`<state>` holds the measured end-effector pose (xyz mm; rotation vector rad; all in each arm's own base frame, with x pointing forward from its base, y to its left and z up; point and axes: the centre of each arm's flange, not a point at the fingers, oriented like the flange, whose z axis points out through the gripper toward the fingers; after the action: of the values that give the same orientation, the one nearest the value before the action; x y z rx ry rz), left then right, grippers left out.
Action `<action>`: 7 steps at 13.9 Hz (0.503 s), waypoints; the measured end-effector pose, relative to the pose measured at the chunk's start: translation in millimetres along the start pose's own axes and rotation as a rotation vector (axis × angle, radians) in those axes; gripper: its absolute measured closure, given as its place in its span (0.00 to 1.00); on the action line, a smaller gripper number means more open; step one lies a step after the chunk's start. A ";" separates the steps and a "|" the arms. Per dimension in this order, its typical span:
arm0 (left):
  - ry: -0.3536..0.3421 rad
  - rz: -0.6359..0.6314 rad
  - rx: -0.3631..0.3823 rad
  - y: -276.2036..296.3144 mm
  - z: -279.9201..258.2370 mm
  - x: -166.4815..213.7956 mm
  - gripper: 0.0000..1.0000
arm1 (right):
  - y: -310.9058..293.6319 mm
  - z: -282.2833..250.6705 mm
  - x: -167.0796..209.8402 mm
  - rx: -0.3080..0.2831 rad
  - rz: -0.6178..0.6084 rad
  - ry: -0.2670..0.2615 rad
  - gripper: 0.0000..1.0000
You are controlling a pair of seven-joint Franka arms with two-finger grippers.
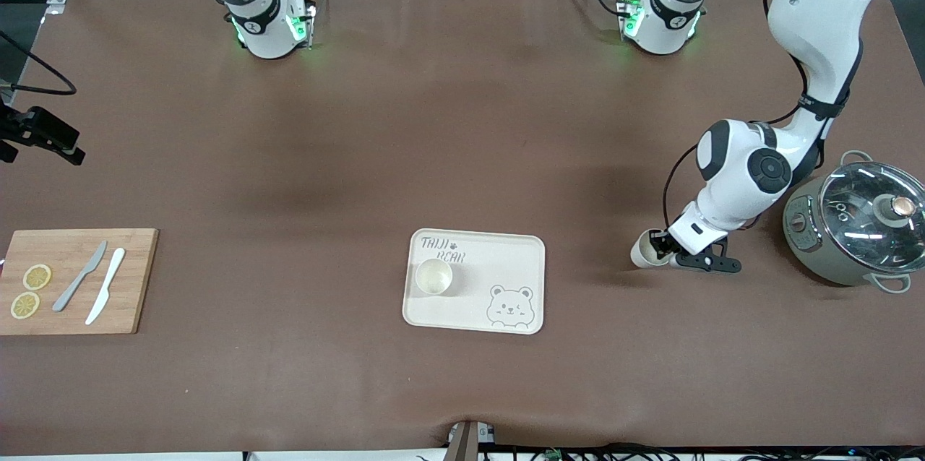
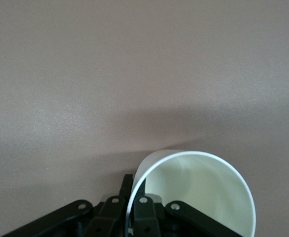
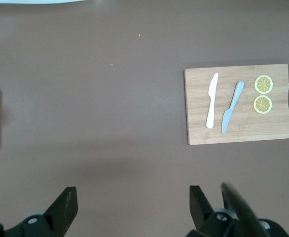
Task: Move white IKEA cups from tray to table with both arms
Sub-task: 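Lower the cup onto the table beside the pot and open the left gripper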
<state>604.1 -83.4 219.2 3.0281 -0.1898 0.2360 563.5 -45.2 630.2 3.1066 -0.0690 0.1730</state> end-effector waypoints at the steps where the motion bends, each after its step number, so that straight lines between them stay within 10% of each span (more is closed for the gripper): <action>1: -0.003 0.004 0.001 0.1 1.7 -0.6 0.96 | 0.0 0.0 0.0 0.000 0.000 0.000 0.00; 7: -0.007 0.010 0.002 0.7 5.4 -1.5 0.96 | 0.0 0.0 0.0 0.000 0.000 0.000 0.00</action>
<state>603.3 -84.5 213.7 3.0307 -0.2047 0.2260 563.5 -45.2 630.2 3.1066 -0.0690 0.1731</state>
